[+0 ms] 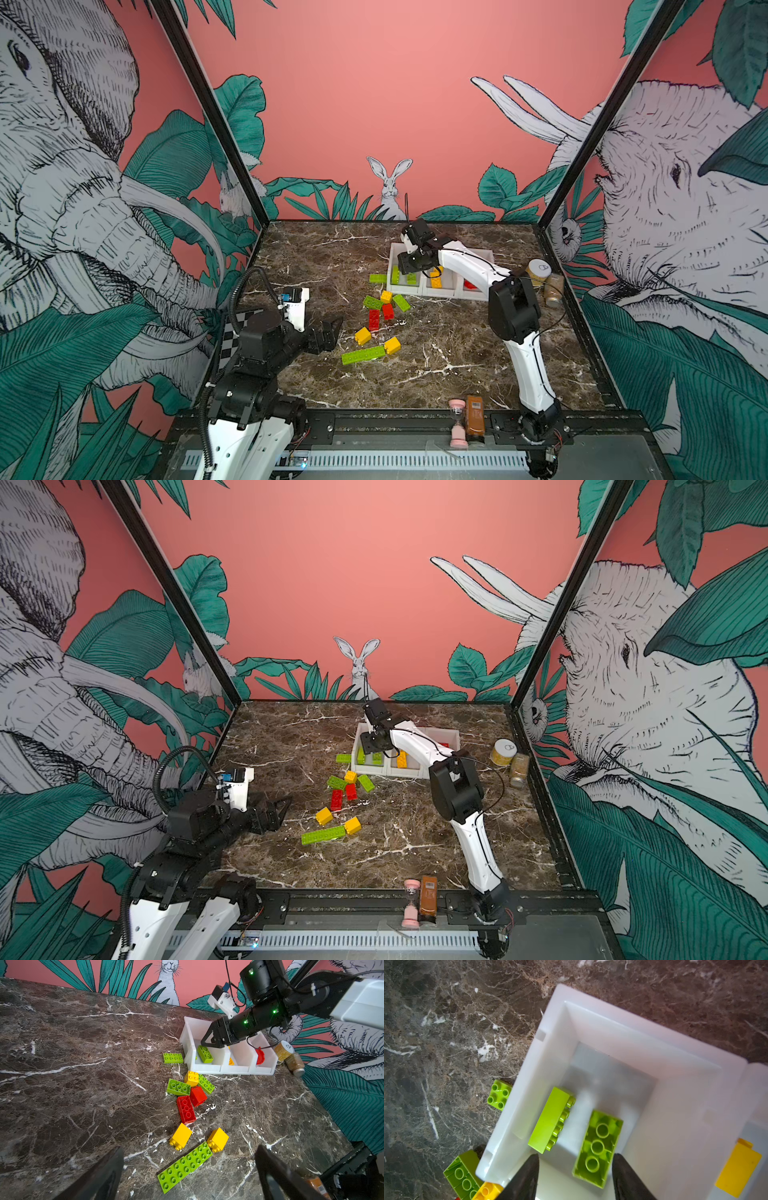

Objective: Sort the legos into containers by color
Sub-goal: 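Carry the green brick to the green compartment and release, then move the right gripper back down toward a yellow brick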

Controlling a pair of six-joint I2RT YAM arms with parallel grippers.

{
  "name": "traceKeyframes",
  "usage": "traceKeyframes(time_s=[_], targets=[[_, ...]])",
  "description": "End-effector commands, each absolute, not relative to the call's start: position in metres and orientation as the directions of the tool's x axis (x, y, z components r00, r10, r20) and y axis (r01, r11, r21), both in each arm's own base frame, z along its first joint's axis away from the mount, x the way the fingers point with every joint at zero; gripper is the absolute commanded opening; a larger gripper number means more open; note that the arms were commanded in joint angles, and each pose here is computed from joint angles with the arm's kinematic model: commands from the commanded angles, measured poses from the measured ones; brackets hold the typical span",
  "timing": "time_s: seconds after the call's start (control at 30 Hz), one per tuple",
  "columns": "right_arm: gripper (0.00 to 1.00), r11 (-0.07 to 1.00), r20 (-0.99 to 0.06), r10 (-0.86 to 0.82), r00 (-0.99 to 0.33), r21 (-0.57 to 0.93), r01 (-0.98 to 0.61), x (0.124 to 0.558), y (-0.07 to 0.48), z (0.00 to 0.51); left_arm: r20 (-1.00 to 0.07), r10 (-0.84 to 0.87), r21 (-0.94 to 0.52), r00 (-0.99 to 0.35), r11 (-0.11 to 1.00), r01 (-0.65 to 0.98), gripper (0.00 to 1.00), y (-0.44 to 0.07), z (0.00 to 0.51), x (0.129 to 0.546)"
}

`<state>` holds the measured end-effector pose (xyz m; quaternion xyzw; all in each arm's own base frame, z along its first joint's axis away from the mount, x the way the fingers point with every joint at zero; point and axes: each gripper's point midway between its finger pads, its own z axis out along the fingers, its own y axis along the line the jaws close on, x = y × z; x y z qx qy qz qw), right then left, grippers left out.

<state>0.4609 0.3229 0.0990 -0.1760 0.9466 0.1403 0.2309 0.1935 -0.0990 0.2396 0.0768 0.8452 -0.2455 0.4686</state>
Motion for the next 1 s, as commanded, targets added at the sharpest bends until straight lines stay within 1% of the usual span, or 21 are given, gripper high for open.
traceKeyframes(time_s=[0.0,0.1,0.17,0.27,0.43,0.57,0.73,0.97], targets=[[0.59,0.874,-0.534,-0.275,-0.799,0.207,-0.439,0.447,0.323,0.148,-0.824,-0.102,-0.349,-0.557,0.865,0.359,0.99,-0.100,0.237,0.193],[0.60,0.865,-0.562,-0.283,-0.778,0.201,-0.459,0.423,0.318,0.172,-0.824,-0.100,-0.351,-0.558,0.863,0.363,0.99,-0.101,0.237,0.193],[0.60,0.860,-0.552,-0.283,-0.784,0.217,-0.463,0.396,0.314,0.179,-0.824,-0.100,-0.350,-0.558,0.864,0.362,0.99,-0.101,0.237,0.193],[0.61,0.850,-0.571,-0.270,-0.775,0.236,-0.470,0.358,0.316,0.187,-0.821,-0.094,-0.349,-0.563,0.863,0.366,0.99,-0.101,0.236,0.193],[0.61,0.837,-0.544,-0.290,-0.787,0.255,-0.484,0.297,0.324,0.172,-0.821,-0.097,-0.345,-0.563,0.870,0.353,0.99,-0.099,0.235,0.195],[0.62,0.813,-0.502,-0.356,-0.789,0.249,-0.525,0.259,0.341,0.152,-0.812,-0.092,-0.351,-0.577,0.866,0.355,0.99,-0.101,0.233,0.195],[0.65,0.809,-0.465,-0.423,-0.778,0.193,-0.555,0.235,0.354,0.130,-0.814,-0.092,-0.351,-0.574,0.865,0.359,0.99,-0.101,0.234,0.194],[0.66,0.802,-0.414,-0.467,-0.781,0.173,-0.571,0.222,0.372,0.097,-0.813,-0.092,-0.353,-0.575,0.863,0.362,0.99,-0.102,0.233,0.195]])
